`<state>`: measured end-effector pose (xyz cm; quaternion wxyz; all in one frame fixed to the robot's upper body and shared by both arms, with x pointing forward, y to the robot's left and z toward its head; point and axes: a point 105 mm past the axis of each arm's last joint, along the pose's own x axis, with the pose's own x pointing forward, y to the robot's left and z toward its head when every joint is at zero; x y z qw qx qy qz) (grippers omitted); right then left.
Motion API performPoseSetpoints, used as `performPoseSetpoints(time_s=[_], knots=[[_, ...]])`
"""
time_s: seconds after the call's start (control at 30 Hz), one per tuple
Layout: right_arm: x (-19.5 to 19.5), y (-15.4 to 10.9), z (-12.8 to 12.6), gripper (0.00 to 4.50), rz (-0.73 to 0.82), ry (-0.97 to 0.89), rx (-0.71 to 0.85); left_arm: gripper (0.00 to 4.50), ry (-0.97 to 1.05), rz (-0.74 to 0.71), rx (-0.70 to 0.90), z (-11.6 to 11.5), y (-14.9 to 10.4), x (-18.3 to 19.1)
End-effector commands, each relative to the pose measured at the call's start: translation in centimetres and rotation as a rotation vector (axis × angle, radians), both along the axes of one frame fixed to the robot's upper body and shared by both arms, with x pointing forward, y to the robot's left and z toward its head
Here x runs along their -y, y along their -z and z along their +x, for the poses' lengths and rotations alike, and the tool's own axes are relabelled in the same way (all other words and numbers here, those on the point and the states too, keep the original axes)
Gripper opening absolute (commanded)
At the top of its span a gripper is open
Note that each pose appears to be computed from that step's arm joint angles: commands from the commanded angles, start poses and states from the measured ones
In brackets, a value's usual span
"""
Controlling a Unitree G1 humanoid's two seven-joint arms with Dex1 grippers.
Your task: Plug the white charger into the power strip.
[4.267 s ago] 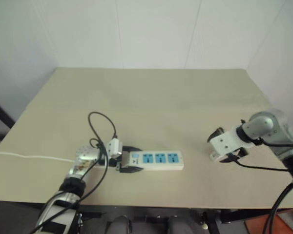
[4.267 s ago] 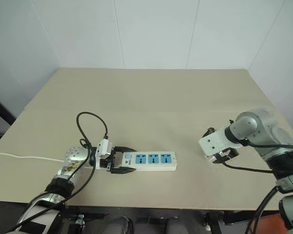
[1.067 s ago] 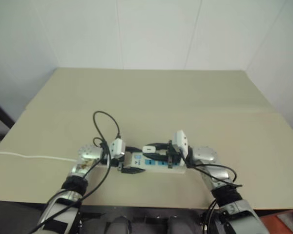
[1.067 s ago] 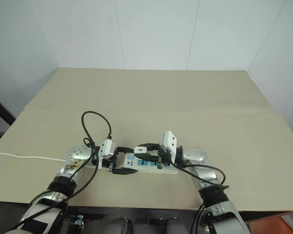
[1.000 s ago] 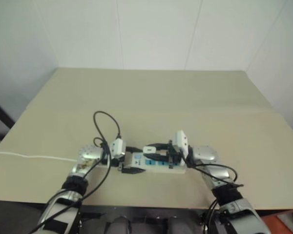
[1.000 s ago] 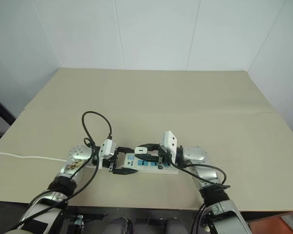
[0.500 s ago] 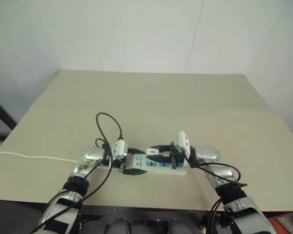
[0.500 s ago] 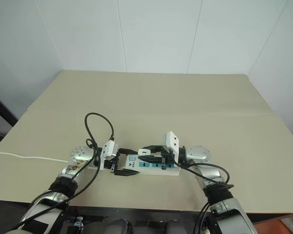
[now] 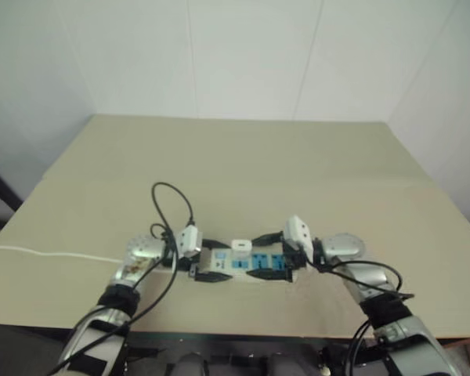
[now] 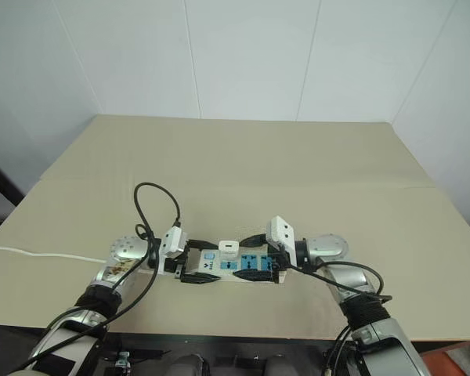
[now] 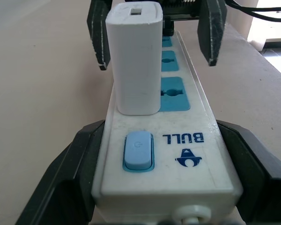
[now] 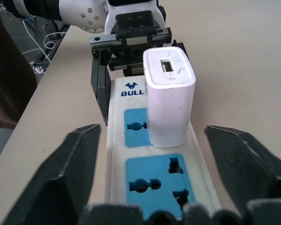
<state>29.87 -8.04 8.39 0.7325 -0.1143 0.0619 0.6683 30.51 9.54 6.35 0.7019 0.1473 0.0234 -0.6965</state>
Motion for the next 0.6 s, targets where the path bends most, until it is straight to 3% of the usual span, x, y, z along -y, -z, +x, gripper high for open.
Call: performPoseSetpoints(time_s=[0.03, 0.13, 0.3, 0.47, 0.6], knots=[[0.2, 3.5, -1.5, 4.5, -0.093, -0.017, -0.134, 3.64, 0.023, 0.058, -0.053, -0.7, 1.5, 0.1], [0.1, 4.0, -1.5, 4.5, -0.115, -0.01, -0.116, 4.49, 0.013, 0.028, -0.056, -0.5, 0.1, 0.2], [0.1, 3.6, -1.0, 4.5, -0.115, 0.02, -0.067, 4.49, -0.006, -0.068, -0.003, -0.9, -3.4, -0.6], [2.2, 0.1, -0.1, 4.5, -0.076, 0.067, 0.026, 4.49, -0.032, -0.148, 0.058, -2.4, -7.4, -1.9], [6.0, -5.5, 0.1, 4.5, -0.031, 0.15, 0.147, 4.49, -0.022, -0.107, 0.048, -4.1, -9.4, -4.3]])
